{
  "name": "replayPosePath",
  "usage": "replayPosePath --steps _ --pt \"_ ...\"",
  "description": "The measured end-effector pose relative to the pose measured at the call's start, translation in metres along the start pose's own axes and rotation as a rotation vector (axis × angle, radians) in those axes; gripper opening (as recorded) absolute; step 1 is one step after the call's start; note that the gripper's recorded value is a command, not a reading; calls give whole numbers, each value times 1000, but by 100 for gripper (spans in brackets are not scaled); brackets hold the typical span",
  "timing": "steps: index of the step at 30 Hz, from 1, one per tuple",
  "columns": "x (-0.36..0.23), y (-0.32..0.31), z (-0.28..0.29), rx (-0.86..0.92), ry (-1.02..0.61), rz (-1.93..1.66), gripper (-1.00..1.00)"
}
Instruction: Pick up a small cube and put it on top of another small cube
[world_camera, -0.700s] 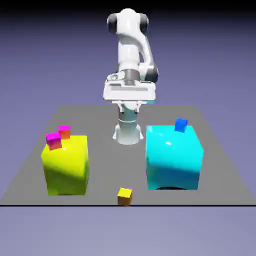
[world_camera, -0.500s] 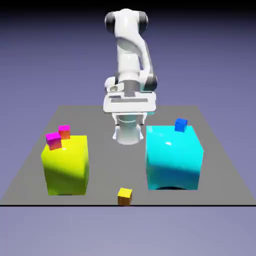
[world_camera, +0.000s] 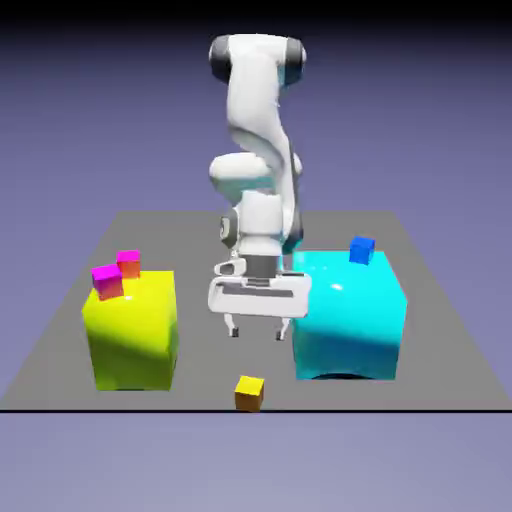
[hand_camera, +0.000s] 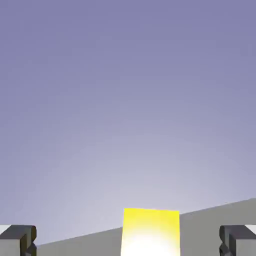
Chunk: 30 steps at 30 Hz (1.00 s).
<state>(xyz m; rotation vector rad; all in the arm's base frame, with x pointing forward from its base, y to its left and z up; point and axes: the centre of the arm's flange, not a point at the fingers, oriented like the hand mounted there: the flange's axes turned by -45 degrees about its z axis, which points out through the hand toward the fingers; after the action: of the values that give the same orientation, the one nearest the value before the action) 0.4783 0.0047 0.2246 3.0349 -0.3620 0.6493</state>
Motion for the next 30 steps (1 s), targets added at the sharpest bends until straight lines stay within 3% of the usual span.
replayPosePath --steps 11,12,21,30 --pt "-25 7 98 -42 -45 18 0" --pt "-27 7 105 -42 -45 18 -100" --pt "-14 7 37 -46 -47 31 -100" --pt "60 58 4 -225 -99 184 -100"
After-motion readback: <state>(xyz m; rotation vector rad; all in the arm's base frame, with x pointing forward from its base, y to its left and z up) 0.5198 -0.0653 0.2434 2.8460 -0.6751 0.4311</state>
